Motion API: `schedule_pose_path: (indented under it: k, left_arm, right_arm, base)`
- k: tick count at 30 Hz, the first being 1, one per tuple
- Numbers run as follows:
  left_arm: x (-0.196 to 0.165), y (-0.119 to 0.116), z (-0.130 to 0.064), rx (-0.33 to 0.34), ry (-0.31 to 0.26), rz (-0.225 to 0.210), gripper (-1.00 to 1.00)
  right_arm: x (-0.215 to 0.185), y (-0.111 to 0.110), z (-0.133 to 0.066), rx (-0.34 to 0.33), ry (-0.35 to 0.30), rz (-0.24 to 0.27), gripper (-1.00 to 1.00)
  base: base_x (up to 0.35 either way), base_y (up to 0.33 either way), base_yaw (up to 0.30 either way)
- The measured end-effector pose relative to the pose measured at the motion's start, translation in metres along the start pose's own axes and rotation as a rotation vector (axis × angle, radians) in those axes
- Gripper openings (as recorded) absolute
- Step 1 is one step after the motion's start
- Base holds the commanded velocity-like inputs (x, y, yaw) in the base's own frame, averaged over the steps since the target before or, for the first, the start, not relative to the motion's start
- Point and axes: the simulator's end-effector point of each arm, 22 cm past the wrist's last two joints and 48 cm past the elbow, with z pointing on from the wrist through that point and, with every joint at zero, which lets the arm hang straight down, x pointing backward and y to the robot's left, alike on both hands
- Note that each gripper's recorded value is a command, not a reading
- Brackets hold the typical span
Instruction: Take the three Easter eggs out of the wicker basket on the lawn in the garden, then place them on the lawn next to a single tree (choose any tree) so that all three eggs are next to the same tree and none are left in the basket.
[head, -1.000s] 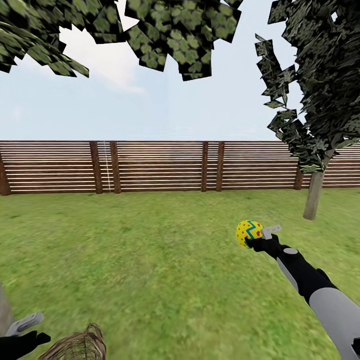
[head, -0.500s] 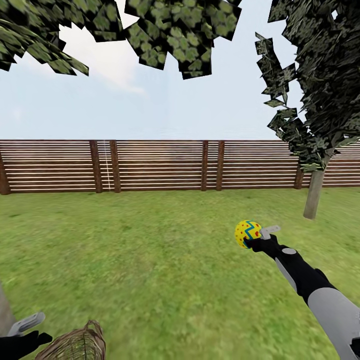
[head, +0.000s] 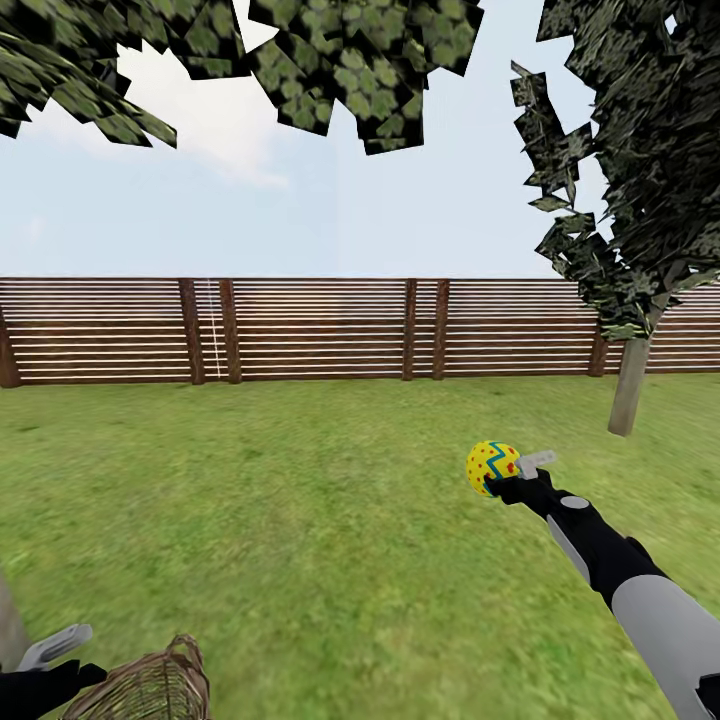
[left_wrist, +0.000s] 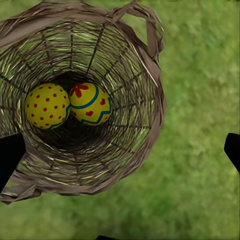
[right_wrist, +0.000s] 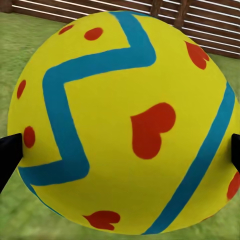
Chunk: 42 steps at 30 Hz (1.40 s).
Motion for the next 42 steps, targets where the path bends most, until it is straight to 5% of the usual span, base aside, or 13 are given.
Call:
schedule_pose_path:
  k: [14, 42]
  left_arm:
    - [0.009, 0.007, 0.019, 0.004, -0.013, -0.003, 1.00]
    - [0.039, 0.024, 0.062, 0.000, -0.011, -0.002, 1.00]
  right_arm:
    - [0.042, 0.012, 0.006, -0.006, 0.034, 0.008, -1.00]
    - [0.093, 0.036, 0.014, -0.023, 0.031, 0.010, -1.00]
  base:
    - [0.201, 0.022, 0.000]
    - [0.003, 0.001, 0.000]
